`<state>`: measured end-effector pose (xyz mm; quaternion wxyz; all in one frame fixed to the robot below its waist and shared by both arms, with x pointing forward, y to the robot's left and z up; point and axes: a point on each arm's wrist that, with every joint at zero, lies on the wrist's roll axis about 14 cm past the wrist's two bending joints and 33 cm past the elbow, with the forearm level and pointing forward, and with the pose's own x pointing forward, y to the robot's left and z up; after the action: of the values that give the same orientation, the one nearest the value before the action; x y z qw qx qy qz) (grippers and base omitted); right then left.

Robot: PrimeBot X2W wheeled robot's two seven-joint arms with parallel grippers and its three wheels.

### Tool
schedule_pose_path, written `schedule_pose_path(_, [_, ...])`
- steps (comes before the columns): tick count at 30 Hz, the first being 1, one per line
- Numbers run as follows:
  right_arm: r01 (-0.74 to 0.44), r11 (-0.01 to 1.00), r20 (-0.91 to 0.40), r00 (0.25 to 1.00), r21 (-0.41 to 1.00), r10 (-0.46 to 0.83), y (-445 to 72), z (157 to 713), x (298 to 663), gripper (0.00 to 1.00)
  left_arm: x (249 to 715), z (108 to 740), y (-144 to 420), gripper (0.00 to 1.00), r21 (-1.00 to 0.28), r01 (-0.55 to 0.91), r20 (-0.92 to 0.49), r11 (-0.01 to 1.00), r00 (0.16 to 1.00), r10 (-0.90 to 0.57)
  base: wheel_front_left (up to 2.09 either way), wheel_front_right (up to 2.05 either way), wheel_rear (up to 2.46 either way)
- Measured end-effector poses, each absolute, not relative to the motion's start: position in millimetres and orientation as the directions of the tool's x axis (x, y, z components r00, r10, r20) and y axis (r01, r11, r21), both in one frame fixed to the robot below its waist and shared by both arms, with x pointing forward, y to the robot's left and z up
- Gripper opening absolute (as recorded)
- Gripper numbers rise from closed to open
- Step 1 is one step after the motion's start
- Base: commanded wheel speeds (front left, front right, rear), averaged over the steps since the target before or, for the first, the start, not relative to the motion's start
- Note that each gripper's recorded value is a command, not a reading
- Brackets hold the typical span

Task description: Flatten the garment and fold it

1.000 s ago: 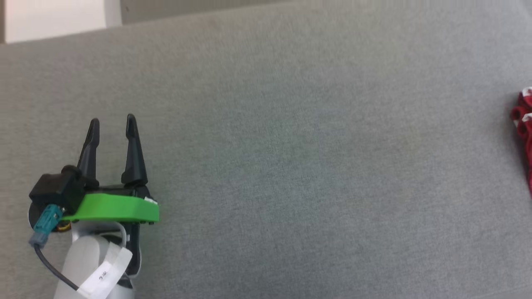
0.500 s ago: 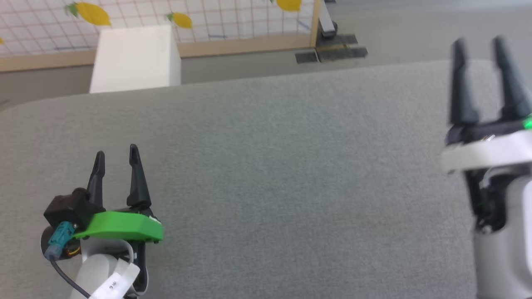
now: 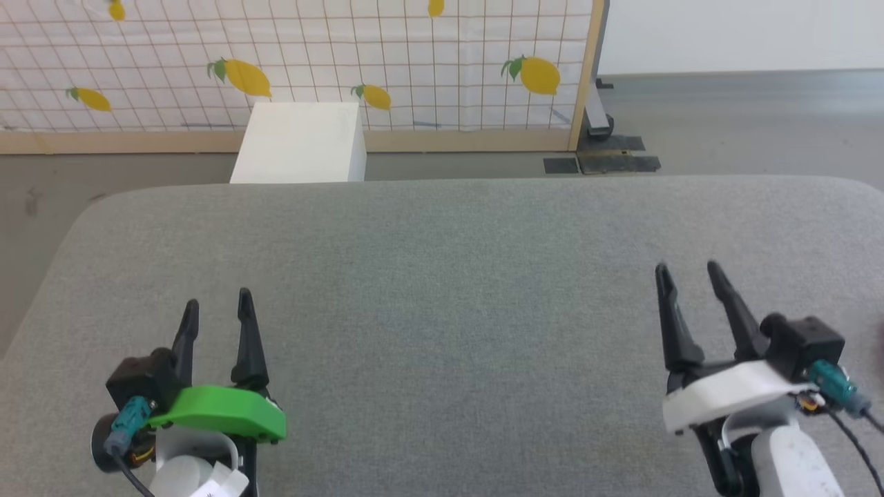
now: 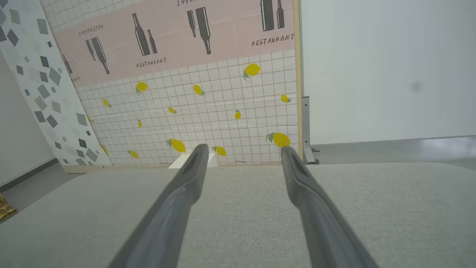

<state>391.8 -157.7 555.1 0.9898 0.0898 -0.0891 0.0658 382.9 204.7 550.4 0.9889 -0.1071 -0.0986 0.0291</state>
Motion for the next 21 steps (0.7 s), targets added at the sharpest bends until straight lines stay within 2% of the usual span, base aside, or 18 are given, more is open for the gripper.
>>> schedule_pose_path(10, [-0.164, 0.970, 0.107, 0.983, 0.177, 0.146, -146.2, 523.1, 379.4, 1.00, 370.5, 523.4, 194.6, 1.00, -0.216, -0.029, 0.110, 0.976, 0.992, 0.054, 0.00, 0.00, 0.00])
schedule_pose_path(11, [-0.164, 0.970, 0.108, 0.983, 0.178, 0.146, -146.2, 523.0, 379.6, 0.00, 370.6, 521.4, 193.4, 0.00, -0.214, -0.027, 0.102, 0.976, 0.994, 0.049, 0.00, 0.00, 0.00])
schedule_pose_path(21, [-0.161, 0.971, 0.103, 0.984, 0.175, 0.145, -147.0, 522.4, 379.9, 0.00, 371.4, 522.5, 193.3, 0.00, -0.217, -0.027, 0.103, 0.976, 0.993, 0.050, 0.00, 0.00, 0.00])
